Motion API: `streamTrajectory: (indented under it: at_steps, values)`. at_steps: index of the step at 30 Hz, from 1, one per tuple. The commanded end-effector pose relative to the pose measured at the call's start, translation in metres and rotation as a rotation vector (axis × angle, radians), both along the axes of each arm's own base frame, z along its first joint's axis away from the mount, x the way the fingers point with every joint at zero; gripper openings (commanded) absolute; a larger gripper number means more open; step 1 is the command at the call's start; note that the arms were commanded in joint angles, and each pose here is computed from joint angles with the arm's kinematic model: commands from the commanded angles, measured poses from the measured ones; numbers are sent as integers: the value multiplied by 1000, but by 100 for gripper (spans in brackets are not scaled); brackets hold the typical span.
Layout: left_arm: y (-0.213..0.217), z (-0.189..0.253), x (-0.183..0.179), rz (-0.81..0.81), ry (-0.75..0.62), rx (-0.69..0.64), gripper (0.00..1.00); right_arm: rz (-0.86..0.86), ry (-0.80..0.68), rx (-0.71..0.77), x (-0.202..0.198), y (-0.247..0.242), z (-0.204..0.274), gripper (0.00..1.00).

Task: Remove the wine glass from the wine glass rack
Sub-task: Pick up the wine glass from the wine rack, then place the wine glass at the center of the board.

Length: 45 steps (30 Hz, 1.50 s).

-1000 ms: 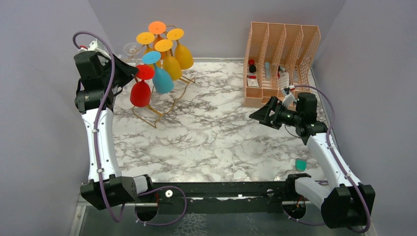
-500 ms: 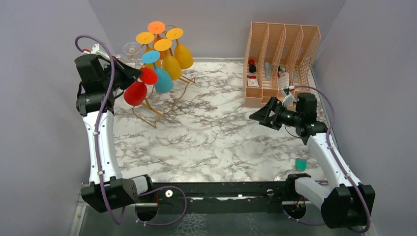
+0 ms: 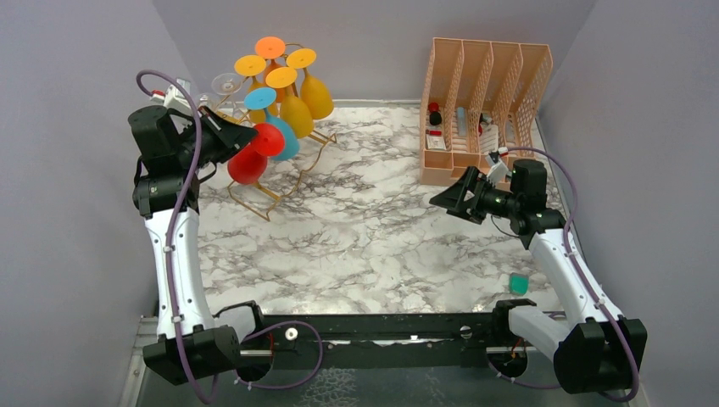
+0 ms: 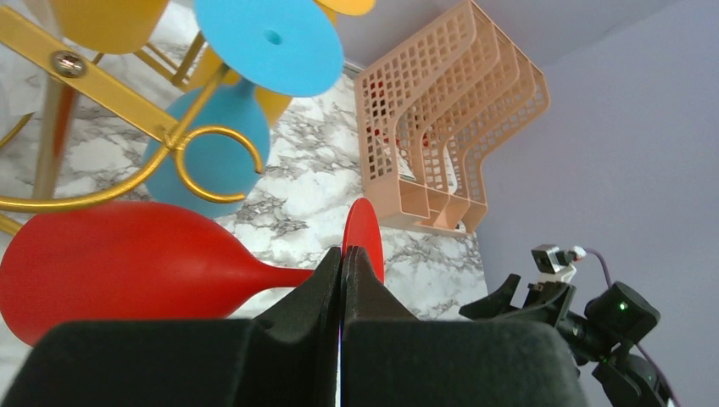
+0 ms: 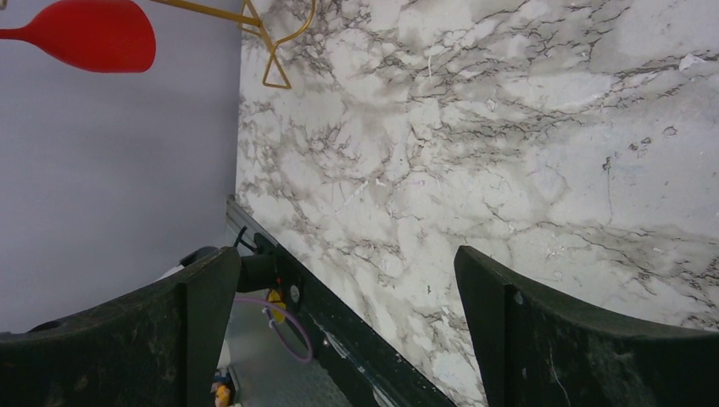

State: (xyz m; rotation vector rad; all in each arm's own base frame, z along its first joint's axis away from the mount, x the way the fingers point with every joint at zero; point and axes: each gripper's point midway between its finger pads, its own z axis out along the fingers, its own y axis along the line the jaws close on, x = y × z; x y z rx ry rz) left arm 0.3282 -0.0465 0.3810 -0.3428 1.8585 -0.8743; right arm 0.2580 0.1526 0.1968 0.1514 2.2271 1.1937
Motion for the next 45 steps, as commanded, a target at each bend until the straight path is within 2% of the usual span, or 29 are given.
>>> streamTrajectory:
  at_steps: [1, 13, 18, 23, 31, 42, 43, 45]
  values:
    - [-27, 4, -19, -146, -70, -13, 0, 49, -45, 40, 1, 7, 19, 100]
    - [-82, -31, -63, -388, -53, -17, 0, 113, -72, 126, -7, 17, 27, 100]
    - [-126, -61, -78, -528, 0, 12, 0, 169, -89, 190, -14, 24, 33, 100]
    - [-163, -84, -83, -588, 33, 49, 0, 242, -120, 221, -22, 28, 41, 100]
    - [-205, -96, -90, -631, 5, 44, 0, 401, -177, 294, -42, 36, 58, 99]
    - [-268, -95, -117, -731, -74, -29, 0, 575, -210, 254, -66, 81, 55, 76]
    - [-272, -95, -119, -739, -75, -34, 0, 600, -212, 252, -69, 86, 53, 73]
    - [-276, -98, -123, -751, -73, -38, 0, 617, -197, 249, -72, 91, 51, 60]
